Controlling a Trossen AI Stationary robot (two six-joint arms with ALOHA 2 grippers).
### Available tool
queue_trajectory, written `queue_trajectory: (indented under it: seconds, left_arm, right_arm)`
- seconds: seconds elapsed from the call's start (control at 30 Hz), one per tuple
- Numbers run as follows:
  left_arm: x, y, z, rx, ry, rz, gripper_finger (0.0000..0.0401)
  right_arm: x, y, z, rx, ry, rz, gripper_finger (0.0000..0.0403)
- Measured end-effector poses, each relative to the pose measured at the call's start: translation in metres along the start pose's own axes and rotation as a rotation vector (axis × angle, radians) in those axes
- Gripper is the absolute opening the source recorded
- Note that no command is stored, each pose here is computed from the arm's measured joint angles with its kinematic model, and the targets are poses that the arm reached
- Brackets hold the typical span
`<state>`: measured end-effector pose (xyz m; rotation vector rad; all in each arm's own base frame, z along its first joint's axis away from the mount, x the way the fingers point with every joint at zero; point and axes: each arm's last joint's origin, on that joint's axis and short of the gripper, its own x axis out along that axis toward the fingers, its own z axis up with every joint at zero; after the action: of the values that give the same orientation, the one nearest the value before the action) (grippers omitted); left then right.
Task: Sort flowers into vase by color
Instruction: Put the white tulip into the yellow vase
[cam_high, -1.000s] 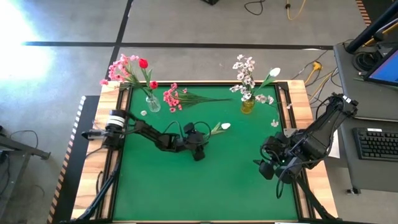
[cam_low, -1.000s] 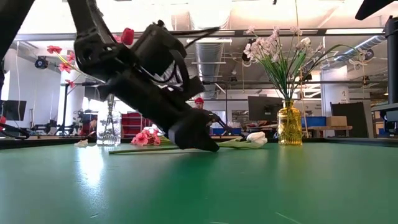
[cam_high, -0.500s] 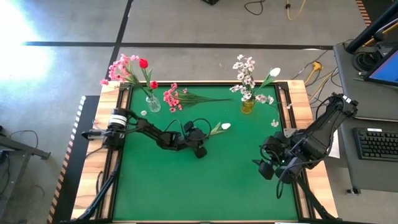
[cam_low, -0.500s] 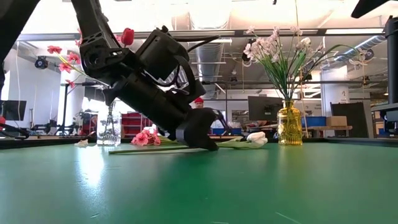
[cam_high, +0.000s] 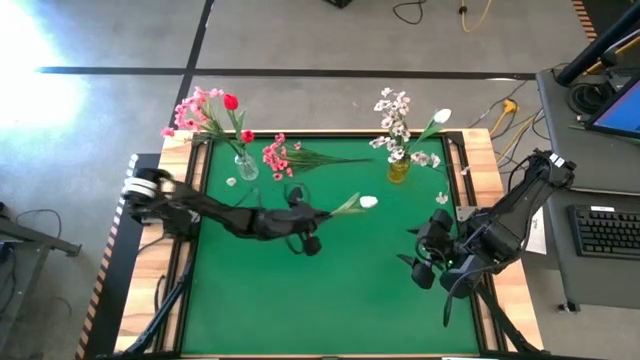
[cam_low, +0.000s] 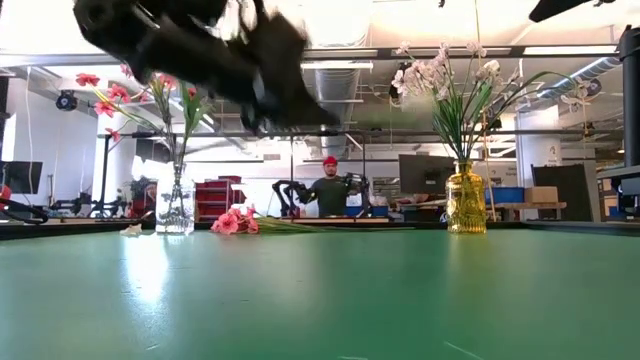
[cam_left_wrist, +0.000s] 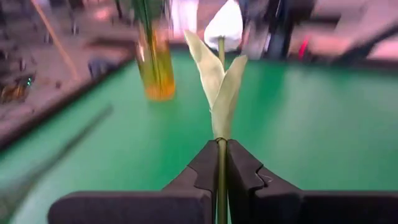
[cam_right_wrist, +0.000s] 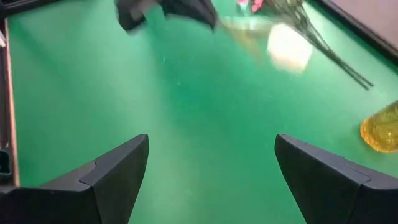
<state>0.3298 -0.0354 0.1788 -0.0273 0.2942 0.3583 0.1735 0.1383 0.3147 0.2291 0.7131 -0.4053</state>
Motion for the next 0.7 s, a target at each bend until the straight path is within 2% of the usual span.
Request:
queue_trajectory:
  seconds: [0.1, 0.23, 0.33, 0.57, 0.7]
  left_arm:
    - [-0.024, 0.009, 0.018, -0.03, -0.104, -0.051, 0.0]
    - [-0.053, 0.017, 0.034, -0.037, -0.303, -0.241, 0.0]
    - [-0.066, 0.022, 0.041, -0.081, -0.449, -0.283, 0.0]
    - [-0.065, 0.019, 0.044, -0.082, -0.57, -0.333, 0.0]
    - [-0.051, 0.01, 0.047, -0.071, -0.587, -0.37, 0.0]
  right_arm:
    - [0.005, 0.0, -0.004, -0.028, -0.035, -0.02, 0.0341]
    - [0.014, 0.001, -0.01, -0.059, -0.124, -0.056, 0.0341]
    - [0.024, 0.004, -0.012, -0.094, -0.24, -0.083, 0.0341]
    - [0.051, 0.014, 0.005, -0.138, -0.451, -0.078, 0.0341]
    - [0.062, 0.014, 0.024, -0.155, -0.558, -0.013, 0.0341]
